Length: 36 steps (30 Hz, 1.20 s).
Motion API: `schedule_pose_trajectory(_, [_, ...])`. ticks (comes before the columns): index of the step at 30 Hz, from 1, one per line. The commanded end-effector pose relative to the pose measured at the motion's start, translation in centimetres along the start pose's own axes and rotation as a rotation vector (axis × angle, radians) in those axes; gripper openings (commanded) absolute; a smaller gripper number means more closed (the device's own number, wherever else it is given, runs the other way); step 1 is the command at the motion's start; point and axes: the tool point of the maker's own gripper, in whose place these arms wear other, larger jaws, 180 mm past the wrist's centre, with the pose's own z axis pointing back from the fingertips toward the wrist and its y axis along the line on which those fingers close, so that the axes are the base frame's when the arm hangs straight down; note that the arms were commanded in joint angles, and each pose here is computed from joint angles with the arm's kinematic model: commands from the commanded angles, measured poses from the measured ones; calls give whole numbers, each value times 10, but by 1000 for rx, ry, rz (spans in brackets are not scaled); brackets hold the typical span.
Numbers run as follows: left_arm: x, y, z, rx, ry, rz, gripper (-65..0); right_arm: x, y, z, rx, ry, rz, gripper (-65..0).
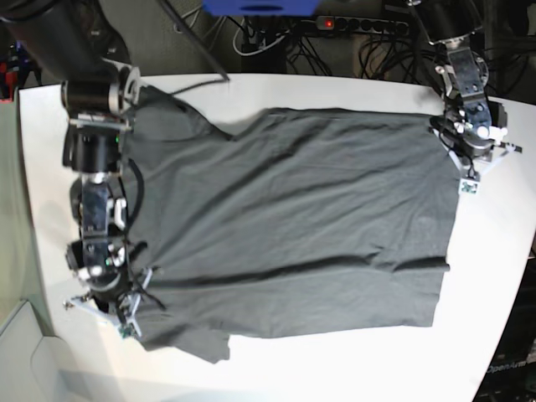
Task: Layout the t-shirt on the table in an organized manner, then fold the t-shirt properly
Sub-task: 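Pull the shirt edges with both grippers to smooth it flat, then release the shirt and move both grippers to the shirt's shoulder corners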
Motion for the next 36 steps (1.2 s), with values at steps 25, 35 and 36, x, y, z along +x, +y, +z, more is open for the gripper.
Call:
schedule_pose_trajectory(25, [24,17,-9,22,-47,7,-649,-169,54,195,35,545,158,-650])
schedule_pose_trajectory(35, [20,8,-17,-4,-55,5,-649,-195,86,211,97,620,53,-551])
schedule_pose_trajectory(36, [21,8,-18,-5,-63,5,-649,-194,86,211,96,619,53,-540])
